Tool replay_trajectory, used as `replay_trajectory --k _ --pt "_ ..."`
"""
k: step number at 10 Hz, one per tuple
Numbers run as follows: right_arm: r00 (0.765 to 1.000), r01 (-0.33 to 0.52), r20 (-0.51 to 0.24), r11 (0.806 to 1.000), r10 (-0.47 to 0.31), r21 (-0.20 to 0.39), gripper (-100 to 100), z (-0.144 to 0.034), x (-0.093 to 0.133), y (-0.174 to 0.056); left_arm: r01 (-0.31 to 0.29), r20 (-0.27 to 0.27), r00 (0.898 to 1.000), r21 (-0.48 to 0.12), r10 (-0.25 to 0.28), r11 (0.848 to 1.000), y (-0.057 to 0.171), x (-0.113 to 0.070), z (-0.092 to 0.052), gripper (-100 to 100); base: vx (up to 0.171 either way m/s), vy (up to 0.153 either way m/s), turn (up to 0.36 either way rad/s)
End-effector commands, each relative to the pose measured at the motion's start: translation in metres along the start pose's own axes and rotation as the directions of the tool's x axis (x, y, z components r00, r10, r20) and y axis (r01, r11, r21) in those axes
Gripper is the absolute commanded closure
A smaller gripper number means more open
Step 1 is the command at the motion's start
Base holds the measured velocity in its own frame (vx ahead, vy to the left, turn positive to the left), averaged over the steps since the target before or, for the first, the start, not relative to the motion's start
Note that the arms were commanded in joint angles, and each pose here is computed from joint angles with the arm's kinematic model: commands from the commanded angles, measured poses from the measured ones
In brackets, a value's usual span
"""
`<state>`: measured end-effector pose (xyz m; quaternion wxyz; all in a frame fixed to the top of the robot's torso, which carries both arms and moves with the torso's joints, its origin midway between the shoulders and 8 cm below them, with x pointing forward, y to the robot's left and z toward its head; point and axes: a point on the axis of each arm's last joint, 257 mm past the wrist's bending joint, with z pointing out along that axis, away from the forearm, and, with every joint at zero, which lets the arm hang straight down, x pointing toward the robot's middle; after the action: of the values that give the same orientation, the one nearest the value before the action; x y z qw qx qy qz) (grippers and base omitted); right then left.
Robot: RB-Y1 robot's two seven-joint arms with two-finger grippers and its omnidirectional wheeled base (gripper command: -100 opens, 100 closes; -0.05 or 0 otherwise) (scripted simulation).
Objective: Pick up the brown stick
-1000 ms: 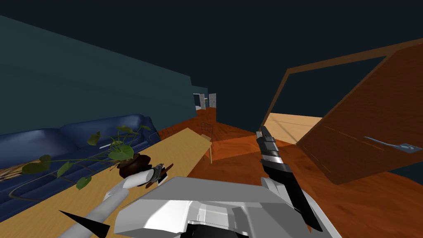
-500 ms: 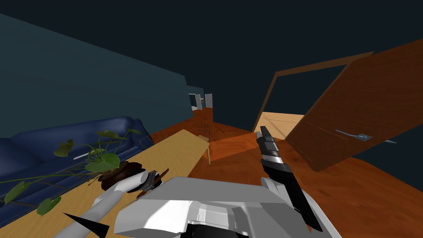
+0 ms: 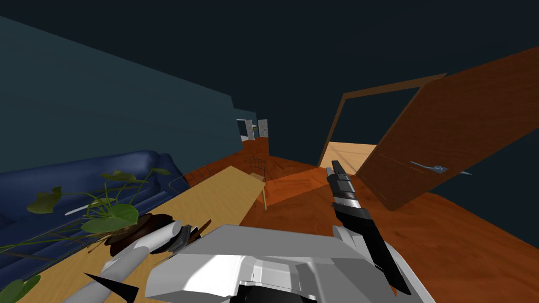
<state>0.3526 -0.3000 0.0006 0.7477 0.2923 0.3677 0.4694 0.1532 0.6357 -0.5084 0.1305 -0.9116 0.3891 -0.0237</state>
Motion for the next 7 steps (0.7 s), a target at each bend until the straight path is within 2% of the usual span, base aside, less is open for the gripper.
replay_trajectory --k 1,3,4,5,7 --pt "1.0 0.0 0.0 1.0 0.0 0.0 0 0.0 0.0 0.0 0.078 0.01 0.997 -0.05 -0.077 0.996 0.012 -0.013 0.0 -100 0.018 0.013 -0.181" --pt "1.0 0.0 0.0 1.0 0.0 0.0 0 0.0 0.0 0.0 0.086 0.02 0.996 -0.057 -0.085 0.995 0.016 -0.018 0.001 -100 0.011 0.013 -0.031" --pt "1.0 0.0 0.0 1.0 0.0 0.0 0 0.0 0.0 0.0 0.15 0.027 0.989 -0.093 -0.148 0.984 0.025 -0.026 0.0 -100 0.01 0.008 -0.15" --pt "1.0 0.0 0.0 1.0 0.0 0.0 0 0.0 0.0 0.0 0.155 0.033 0.988 -0.096 -0.152 0.983 0.027 -0.029 0.0 -100 0.01 0.013 -0.08" --pt "1.0 0.0 0.0 1.0 0.0 0.0 0 0.0 0.0 0.0 0.267 0.046 0.964 -0.158 -0.262 0.951 0.046 -0.039 -0.002 -100 0.02 0.014 -0.149"
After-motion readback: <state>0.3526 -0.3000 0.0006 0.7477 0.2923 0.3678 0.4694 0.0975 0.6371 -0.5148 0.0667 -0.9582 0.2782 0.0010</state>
